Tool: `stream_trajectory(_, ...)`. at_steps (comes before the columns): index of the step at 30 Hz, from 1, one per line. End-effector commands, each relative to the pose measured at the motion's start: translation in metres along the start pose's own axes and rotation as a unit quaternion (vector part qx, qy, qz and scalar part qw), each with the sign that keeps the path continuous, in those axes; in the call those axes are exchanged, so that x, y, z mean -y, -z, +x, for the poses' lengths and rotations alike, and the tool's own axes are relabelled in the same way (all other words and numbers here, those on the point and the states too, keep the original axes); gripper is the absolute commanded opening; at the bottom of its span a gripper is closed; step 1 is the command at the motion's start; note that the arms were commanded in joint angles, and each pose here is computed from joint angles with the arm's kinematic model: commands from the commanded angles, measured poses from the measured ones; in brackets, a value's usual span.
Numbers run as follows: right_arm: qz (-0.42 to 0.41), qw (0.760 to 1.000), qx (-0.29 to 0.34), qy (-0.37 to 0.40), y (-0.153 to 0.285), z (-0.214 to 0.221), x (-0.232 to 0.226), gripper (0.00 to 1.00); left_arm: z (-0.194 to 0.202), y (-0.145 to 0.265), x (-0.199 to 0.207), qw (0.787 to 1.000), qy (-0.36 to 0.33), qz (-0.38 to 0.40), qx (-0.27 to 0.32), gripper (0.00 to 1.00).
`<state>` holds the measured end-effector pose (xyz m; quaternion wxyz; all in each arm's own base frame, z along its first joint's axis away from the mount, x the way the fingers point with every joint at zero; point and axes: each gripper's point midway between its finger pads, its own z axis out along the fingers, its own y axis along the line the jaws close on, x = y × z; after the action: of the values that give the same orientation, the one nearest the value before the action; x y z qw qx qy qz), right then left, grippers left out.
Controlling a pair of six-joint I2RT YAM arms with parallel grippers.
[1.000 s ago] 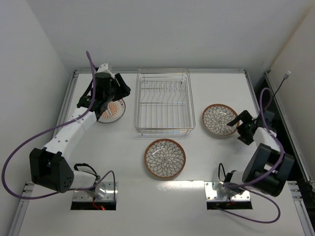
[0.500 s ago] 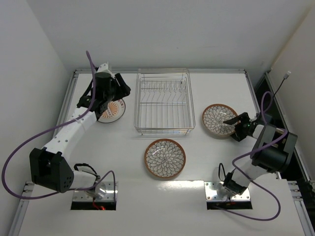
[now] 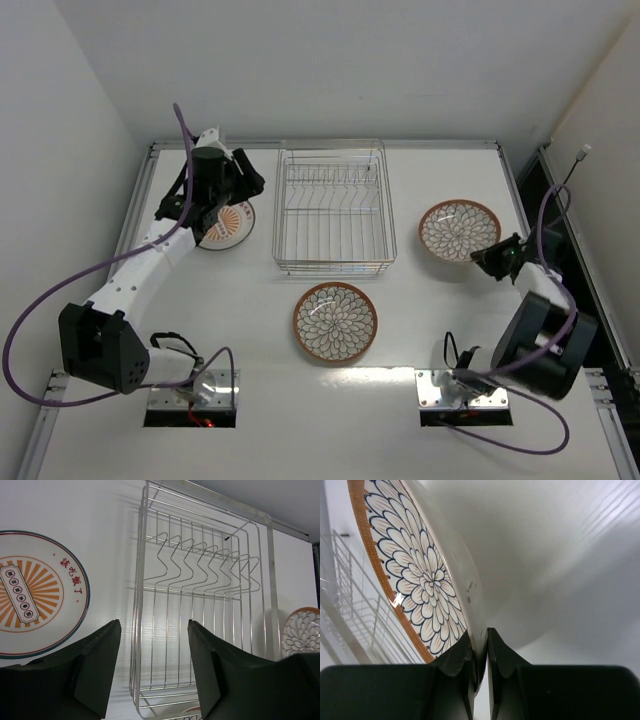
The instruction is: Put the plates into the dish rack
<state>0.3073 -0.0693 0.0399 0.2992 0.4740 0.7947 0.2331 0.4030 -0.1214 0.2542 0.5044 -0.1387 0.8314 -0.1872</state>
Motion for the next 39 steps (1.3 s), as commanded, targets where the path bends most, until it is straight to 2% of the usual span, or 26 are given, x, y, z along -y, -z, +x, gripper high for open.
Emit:
stream_trajectory(1,-0.067,0.984,0.138,0.087,0.062,-0.055,-0.08,0.0,-0.018,0.012,0.005,0.999,-0.002,0.011,0.033,0.54)
stream_trajectory(5,-0.07,0.962,0.234,0.123,0.112,-0.074,-0.128,0.0,-0.018,0.012,0.005,0.999,-0.002,0.011,0.033,0.54)
stream_trajectory(7,-0.061,0.956,0.253,0.133,0.116,-0.074,-0.14,0.0,-0.018,0.012,0.005,0.999,-0.002,0.011,0.033,0.54)
stream_trajectory(8,-0.082,0.952,0.251,0.154,0.12,-0.063,-0.165,0.0,-0.018,0.012,0.005,0.999,-0.002,0.011,0.033,0.54)
stream_trajectory(10,-0.054,0.95,0.256,0.168,0.11,-0.058,-0.172,0.0,-0.018,0.012,0.005,0.999,-0.002,0.011,0.033,0.54)
stream_trajectory(11,-0.069,0.947,0.252,0.186,0.11,-0.045,-0.194,0.0,-0.018,0.012,0.005,0.999,-0.002,0.011,0.033,0.54)
stream_trajectory(14,-0.04,0.942,0.264,0.205,0.097,-0.038,-0.208,0.0,-0.018,0.012,0.005,0.999,-0.002,0.011,0.033,0.54)
stream_trajectory(15,-0.045,0.94,0.257,0.22,0.093,-0.024,-0.22,0.0,-0.023,0.013,0.006,0.999,-0.001,0.009,0.039,0.54)
stream_trajectory(17,-0.01,0.934,0.275,0.227,0.089,-0.024,-0.227,0.0,-0.021,0.013,0.005,0.999,-0.002,0.007,0.035,0.54)
stream_trajectory(23,0.061,0.9,0.342,0.261,0.099,-0.017,-0.263,0.0,-0.021,0.013,0.005,0.999,-0.002,0.007,0.035,0.54)
stream_trajectory(30,0.116,0.868,0.359,0.322,0.062,0.008,-0.314,0.0,-0.019,0.013,0.008,0.999,-0.002,0.016,0.03,0.54)
stream_trajectory(32,0.159,0.853,0.359,0.343,0.037,0.015,-0.309,0.0,-0.022,0.014,0.01,0.999,-0.002,0.018,0.034,0.54)
stream_trajectory(39,0.175,0.833,0.366,0.377,0.011,0.04,-0.322,0.0,-0.022,0.015,0.011,0.999,-0.002,0.022,0.031,0.54)
